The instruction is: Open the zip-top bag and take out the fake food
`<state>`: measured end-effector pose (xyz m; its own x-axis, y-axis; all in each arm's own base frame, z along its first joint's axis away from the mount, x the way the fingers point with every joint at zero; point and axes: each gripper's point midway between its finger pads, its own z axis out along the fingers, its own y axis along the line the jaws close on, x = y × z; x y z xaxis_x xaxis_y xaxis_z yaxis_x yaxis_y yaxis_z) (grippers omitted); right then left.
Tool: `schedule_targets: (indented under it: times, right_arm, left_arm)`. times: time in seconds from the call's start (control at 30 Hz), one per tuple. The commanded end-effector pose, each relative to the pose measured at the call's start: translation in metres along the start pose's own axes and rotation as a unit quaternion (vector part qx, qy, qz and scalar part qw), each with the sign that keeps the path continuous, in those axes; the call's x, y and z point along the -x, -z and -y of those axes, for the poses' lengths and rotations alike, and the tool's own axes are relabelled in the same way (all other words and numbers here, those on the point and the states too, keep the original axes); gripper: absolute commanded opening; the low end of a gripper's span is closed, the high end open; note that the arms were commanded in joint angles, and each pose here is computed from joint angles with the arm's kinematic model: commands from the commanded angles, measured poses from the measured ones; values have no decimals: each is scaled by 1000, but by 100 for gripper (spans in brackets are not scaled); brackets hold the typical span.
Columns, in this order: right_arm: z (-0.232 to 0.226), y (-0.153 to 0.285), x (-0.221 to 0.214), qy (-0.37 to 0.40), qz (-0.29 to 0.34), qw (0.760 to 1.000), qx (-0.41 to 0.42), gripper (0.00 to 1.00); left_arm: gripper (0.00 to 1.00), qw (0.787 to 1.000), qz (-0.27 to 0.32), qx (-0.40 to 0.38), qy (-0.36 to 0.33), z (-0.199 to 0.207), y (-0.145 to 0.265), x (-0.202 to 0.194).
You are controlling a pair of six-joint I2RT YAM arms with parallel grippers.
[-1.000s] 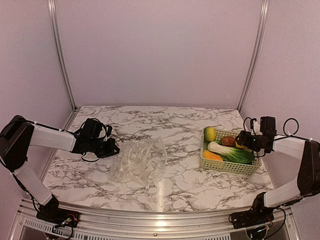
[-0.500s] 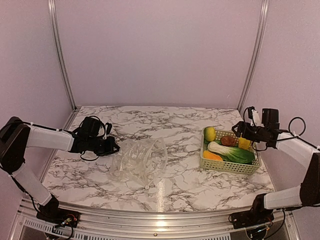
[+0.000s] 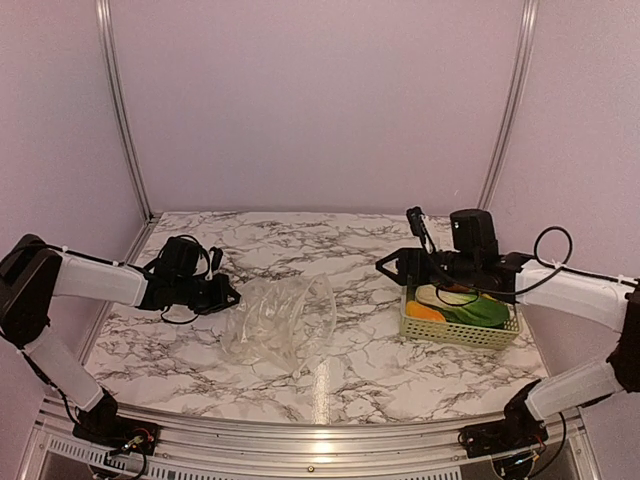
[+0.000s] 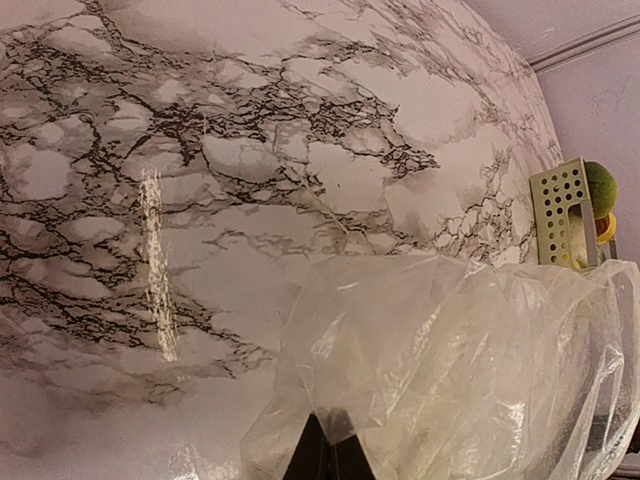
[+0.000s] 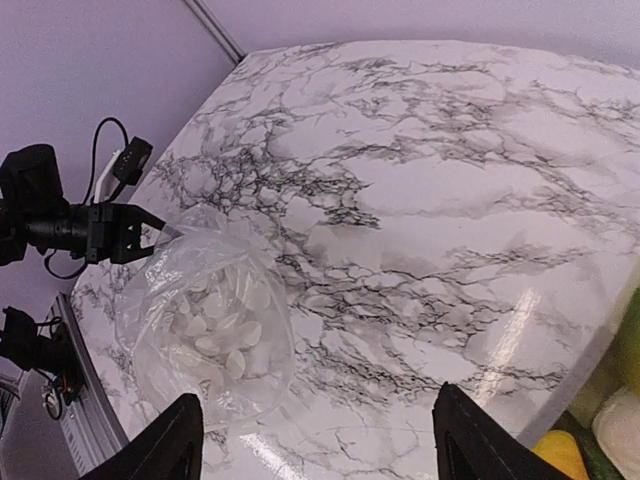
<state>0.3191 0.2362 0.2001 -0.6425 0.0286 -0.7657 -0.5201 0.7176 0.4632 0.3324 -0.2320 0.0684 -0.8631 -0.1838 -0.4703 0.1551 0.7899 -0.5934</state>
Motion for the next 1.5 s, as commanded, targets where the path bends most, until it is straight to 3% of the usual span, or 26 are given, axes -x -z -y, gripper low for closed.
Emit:
schedule_targets:
  times: [0.0, 0.23, 0.4, 0.5, 0.67, 0.7, 0.93, 1.13, 1.47]
  right_arm:
    - [-72, -36, -8, 6, -14, 996, 92, 75]
    - [-156, -93, -61, 29, -80, 979, 184, 76]
    - [-165, -118, -76, 25, -91, 978, 189, 73]
    - [-152, -133, -83, 24, -96, 982, 161, 54]
    - [-126, -143, -86, 12, -100, 987, 124, 5]
    - [-120, -142, -84, 7, -98, 988, 118, 0]
    - [-53, -124, -72, -15, -86, 996, 30, 0]
    - [-5, -129, -95, -6, -124, 992, -31, 0]
    - [18, -174, -122, 12, -167, 985, -50, 0]
  left_arm:
    - [0, 1000, 19, -20, 4, 9, 6, 8]
    - [0, 999, 24, -22, 10, 10, 7, 8]
    - [0, 999, 24, -22, 13, 7, 7, 4]
    - [0, 999, 25, -22, 12, 7, 8, 4]
    - [0, 999, 27, -22, 6, 9, 10, 7]
    - [0, 999, 27, -20, 4, 9, 10, 8]
    - [0, 999, 32, 29, -5, -12, 14, 14]
    - [0, 998, 34, 51, -20, -20, 14, 21]
    - [0, 998, 5, 51, -39, -22, -13, 21]
